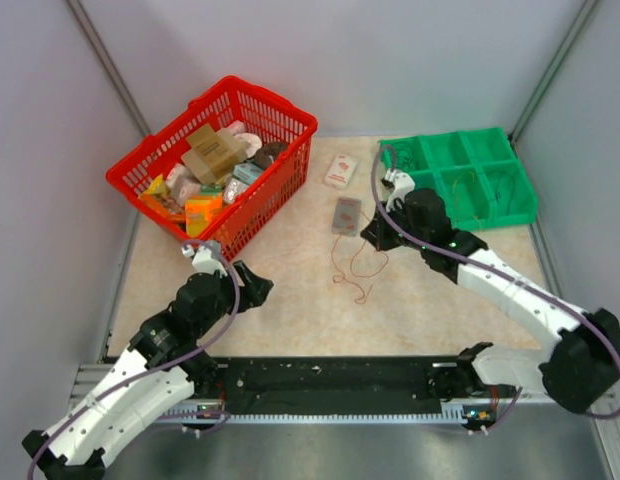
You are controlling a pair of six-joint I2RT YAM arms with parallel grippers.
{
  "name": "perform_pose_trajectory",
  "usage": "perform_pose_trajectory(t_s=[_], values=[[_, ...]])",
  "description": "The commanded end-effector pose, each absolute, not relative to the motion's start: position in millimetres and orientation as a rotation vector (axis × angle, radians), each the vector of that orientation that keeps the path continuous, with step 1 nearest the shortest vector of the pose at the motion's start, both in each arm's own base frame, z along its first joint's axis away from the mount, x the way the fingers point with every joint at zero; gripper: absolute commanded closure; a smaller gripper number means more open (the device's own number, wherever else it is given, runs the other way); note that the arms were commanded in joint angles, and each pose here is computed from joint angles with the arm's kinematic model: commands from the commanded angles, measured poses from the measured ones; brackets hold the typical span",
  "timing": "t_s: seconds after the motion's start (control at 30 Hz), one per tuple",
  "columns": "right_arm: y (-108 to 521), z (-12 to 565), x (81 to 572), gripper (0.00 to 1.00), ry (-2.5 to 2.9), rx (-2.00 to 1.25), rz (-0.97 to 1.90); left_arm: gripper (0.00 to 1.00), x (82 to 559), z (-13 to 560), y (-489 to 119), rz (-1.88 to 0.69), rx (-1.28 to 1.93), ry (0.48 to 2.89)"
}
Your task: Untangle the cables
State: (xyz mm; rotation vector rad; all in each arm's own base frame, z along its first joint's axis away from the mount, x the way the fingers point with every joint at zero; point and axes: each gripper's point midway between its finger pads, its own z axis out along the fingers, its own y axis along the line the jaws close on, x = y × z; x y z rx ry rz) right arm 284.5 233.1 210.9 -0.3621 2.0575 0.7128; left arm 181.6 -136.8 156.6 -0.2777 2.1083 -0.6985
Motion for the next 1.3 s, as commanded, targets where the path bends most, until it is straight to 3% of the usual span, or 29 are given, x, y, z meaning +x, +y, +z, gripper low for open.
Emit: perform_pose_trajectory(t_s=[0.0, 0.27, 0.43, 0.93, 1.1, 1.27], values=[[250.7, 160.7, 297.5, 1.00, 2.231, -0.349, 0.713, 0.21, 186.9, 170.0, -149.0, -0.768, -0.259, 2.067], [291.9, 91.7, 273.1, 1.00, 2.374, -0.452, 0.793, 0.21, 180.5, 166.2, -138.4, -0.751, -0.300, 2.065], [299.1, 71.0, 274.9, 0.92, 2.393, -0.484, 0.783, 0.21, 180.9, 167.4, -141.0, -0.767, -0.301, 2.063], [297.5, 65.4, 249.7, 0.35, 2.392, -0.657, 0.780, 0.21, 183.3, 168.6, -145.0, -0.762, -0.272, 2.074], [300.0, 57.7, 238.4, 0.27, 2.328, -0.812, 0.750, 0.21, 183.7, 166.9, -146.7, -0.763, -0.267, 2.082], [284.6, 46.3, 266.3, 0.26, 2.299, -0.759, 0.538, 0.21, 182.9, 165.9, -145.7, -0.758, -0.266, 2.086]])
